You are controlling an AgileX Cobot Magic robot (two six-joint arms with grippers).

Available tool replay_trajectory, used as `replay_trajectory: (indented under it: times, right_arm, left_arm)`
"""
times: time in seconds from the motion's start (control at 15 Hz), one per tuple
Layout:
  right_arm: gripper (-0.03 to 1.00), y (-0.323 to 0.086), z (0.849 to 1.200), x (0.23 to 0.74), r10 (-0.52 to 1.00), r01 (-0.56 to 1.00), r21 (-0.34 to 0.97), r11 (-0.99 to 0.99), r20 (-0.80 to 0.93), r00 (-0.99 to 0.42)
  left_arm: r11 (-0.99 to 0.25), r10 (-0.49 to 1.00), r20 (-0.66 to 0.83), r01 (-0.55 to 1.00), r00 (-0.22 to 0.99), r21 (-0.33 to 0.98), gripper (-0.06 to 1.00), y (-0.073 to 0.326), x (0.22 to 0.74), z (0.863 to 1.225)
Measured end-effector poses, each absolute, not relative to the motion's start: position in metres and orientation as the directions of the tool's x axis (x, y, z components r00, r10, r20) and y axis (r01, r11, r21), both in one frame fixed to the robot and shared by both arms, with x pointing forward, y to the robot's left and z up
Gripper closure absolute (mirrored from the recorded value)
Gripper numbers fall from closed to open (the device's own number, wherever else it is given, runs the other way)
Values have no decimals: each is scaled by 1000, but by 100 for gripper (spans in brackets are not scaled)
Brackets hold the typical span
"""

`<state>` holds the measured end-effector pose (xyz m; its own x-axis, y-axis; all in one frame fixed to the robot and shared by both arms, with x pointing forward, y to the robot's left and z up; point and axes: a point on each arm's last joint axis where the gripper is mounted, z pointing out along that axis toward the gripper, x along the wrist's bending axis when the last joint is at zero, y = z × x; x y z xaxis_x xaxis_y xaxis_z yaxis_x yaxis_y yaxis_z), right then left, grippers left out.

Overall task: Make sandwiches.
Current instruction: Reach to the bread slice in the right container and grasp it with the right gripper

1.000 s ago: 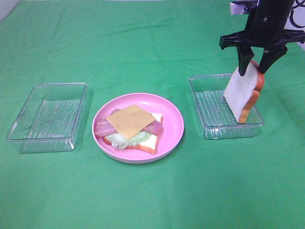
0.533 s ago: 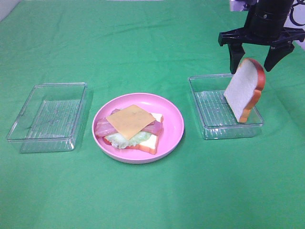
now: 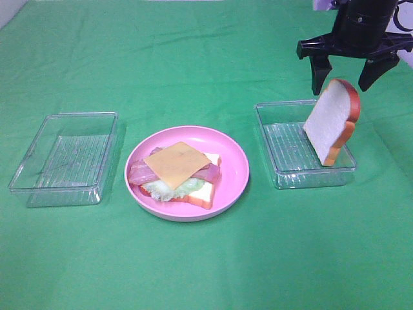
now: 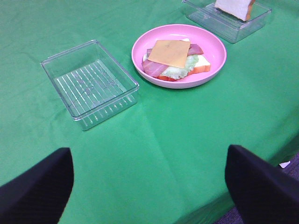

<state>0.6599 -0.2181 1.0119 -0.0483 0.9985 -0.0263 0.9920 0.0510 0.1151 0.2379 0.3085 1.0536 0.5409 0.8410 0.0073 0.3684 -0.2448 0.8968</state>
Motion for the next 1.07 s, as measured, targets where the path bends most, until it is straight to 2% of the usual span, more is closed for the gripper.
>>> replay_trajectory:
  times: [0.27, 0.53, 0.73, 0.8, 0.87, 1.07]
  right_arm:
    - [24, -218, 992, 666, 998, 995, 81, 56, -45, -53]
    - [36, -218, 990, 667, 997, 995, 84, 58, -46, -55]
    - [52, -218, 990, 667, 997, 994, 84, 64, -49, -60]
    - [71, -219, 990, 667, 996, 994, 85, 68, -60, -63]
    - [76, -220, 990, 667, 996, 994, 86, 69, -64, -64]
    - [77, -220, 990, 667, 996, 994, 86, 70, -67, -64]
  left_arm:
    - [-245, 841, 7, 368, 541, 897, 12, 309, 238, 1054]
    - [-245, 841, 7, 368, 541, 897, 12, 309, 238, 1054]
    - [-245, 841, 7, 368, 541, 897, 12, 309, 238, 1054]
    - [-245, 841, 7, 368, 541, 897, 12, 309, 238, 1054]
    - [-245, 841, 7, 368, 541, 897, 12, 309, 238, 1054]
    - [-245, 841, 7, 368, 541, 897, 12, 309, 238, 1054]
